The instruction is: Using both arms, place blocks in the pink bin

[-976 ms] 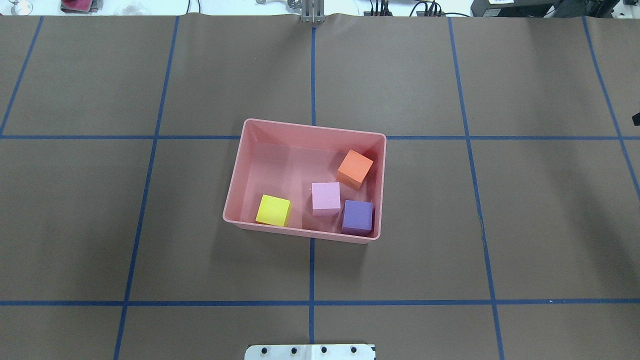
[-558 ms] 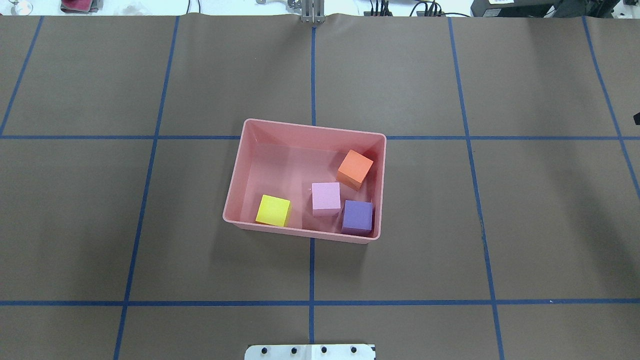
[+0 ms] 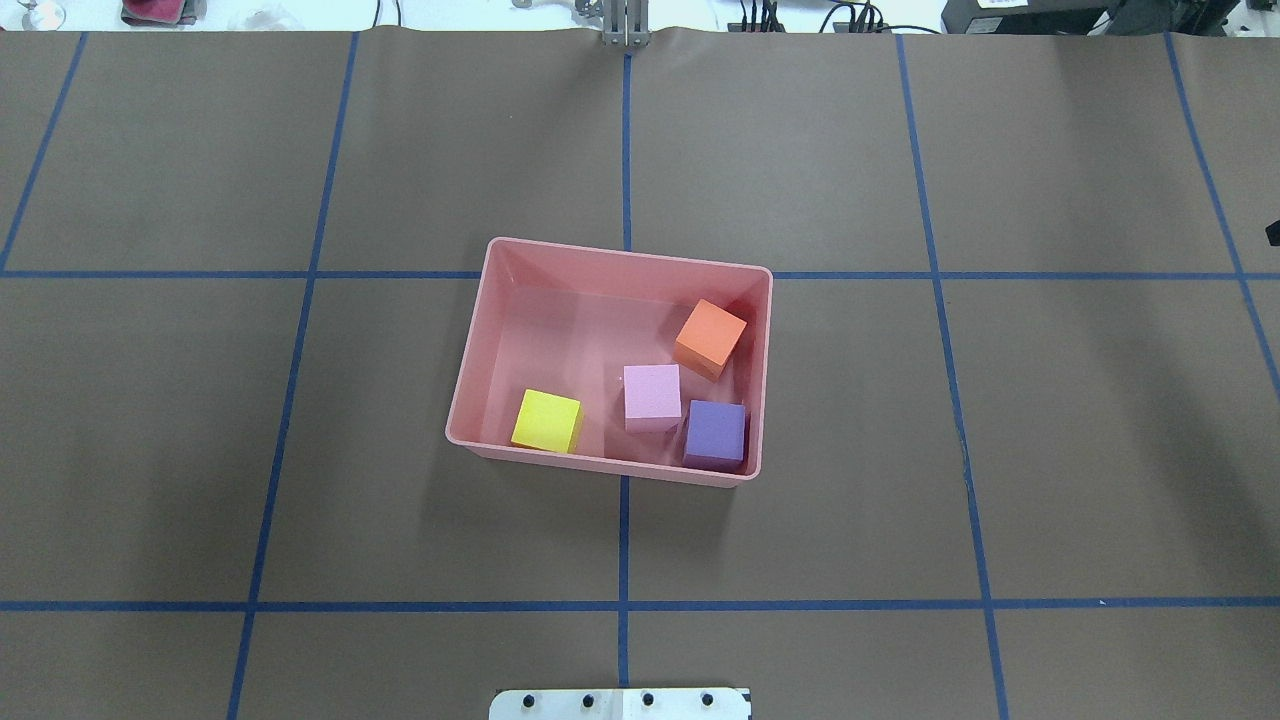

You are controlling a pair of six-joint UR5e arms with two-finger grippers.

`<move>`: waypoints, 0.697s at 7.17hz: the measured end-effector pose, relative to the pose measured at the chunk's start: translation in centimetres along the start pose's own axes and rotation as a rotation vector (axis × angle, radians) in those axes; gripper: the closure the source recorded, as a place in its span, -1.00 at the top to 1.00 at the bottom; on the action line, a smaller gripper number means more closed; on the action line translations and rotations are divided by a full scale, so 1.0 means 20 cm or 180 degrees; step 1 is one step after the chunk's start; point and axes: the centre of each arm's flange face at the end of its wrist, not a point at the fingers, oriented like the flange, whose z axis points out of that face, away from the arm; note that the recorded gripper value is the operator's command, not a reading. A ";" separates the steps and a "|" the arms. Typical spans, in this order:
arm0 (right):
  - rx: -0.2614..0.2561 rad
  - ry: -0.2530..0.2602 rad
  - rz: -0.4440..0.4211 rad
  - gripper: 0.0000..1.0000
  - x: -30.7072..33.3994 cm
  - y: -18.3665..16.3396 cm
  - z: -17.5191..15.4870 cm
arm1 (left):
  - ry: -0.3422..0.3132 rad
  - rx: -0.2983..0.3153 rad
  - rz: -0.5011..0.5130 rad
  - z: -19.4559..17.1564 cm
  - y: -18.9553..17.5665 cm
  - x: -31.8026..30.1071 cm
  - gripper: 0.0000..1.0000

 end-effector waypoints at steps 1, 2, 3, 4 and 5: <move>0.0000 0.0013 0.0002 1.00 0.00 -0.01 0.00 | 0.0003 -0.0017 -0.0021 0.01 0.00 -0.02 1.00; -0.0013 0.0022 0.0014 1.00 0.01 -0.01 0.01 | 0.0005 -0.0022 -0.0030 0.02 0.00 -0.02 1.00; -0.0028 0.0023 0.0034 1.00 0.03 0.00 0.02 | 0.0008 -0.0027 -0.0039 0.02 0.00 -0.03 1.00; -0.0040 0.0025 0.0056 1.00 0.05 0.01 0.03 | 0.0012 -0.0029 -0.0046 0.03 0.01 -0.03 1.00; -0.0046 0.0029 0.0075 1.00 0.07 0.02 0.04 | 0.0015 -0.0030 -0.0052 0.03 0.01 -0.04 1.00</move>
